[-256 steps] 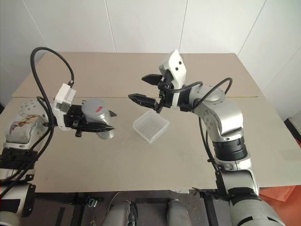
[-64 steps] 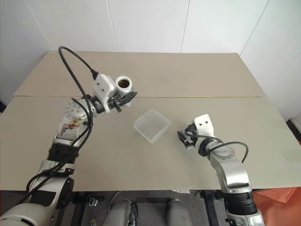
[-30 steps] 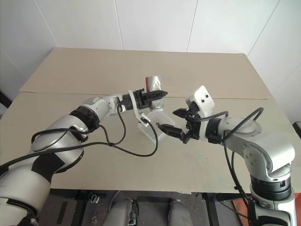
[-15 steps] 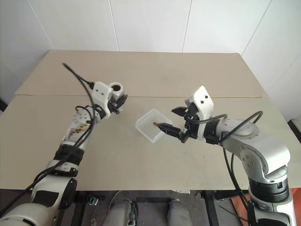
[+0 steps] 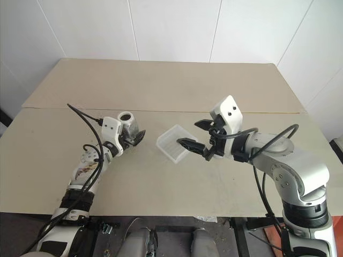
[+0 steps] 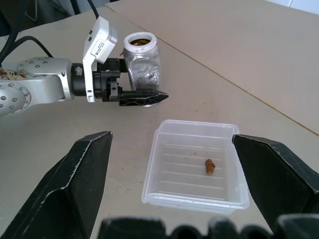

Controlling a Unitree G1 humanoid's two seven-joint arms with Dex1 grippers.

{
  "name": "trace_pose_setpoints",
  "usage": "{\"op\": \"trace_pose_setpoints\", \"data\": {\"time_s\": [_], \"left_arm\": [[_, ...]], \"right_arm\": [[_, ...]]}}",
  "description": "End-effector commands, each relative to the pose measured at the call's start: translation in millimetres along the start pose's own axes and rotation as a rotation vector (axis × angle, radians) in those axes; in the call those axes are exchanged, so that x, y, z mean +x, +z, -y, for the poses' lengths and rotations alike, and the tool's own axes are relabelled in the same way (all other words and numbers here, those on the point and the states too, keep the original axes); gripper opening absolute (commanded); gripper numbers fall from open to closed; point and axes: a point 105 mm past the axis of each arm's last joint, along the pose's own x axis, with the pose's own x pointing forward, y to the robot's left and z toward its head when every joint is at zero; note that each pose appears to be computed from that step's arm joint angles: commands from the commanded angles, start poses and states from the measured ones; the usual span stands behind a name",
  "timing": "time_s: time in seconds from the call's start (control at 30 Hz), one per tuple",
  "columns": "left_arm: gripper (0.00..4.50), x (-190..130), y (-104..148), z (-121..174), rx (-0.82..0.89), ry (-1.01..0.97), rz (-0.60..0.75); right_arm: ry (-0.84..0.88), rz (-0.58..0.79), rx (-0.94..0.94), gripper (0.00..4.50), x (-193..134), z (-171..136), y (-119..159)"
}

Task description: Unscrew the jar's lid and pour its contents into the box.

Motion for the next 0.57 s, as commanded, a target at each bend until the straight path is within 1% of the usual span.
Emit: {"op": "trace_pose_setpoints", "data": {"time_s": [0.03,0.17,0.3,0.37,0.4,0.47,0.57], "left_arm": [[4.48,-27.1,23.8,-5.8,0.043,-0.034,0.053],[4.48,-81.6,32.6,-7.1,0.079,-0.108,0.019],[4.48,-135.0,58.0,-5.5,0.112,-0.22,0.047],[4.48,-153.8,66.4,-2.3,0.119,-0.27,0.062],[4.48,-161.0,69.3,-1.1,0.118,-0.295,0.07],[4.48,-164.8,69.6,4.0,0.104,-0.32,0.073],[4.48,-162.2,66.1,8.2,0.102,-0.333,0.062]], "right_arm": [[-0.006,0.043,-0.044,4.5,-5.0,1.9,11.2],[-0.024,0.021,-0.046,4.5,-14.3,13.1,4.2],[0.009,0.031,-0.071,4.5,-41.0,24.5,-8.7],[0.018,0.025,-0.075,4.5,-52.4,30.7,-21.2],[0.006,-0.001,-0.074,4.5,-54.4,34.8,-29.1],[-0.017,-0.035,-0.07,4.5,-57.8,42.7,-40.6],[-0.027,-0.057,-0.059,4.5,-56.7,45.8,-42.0]]}}
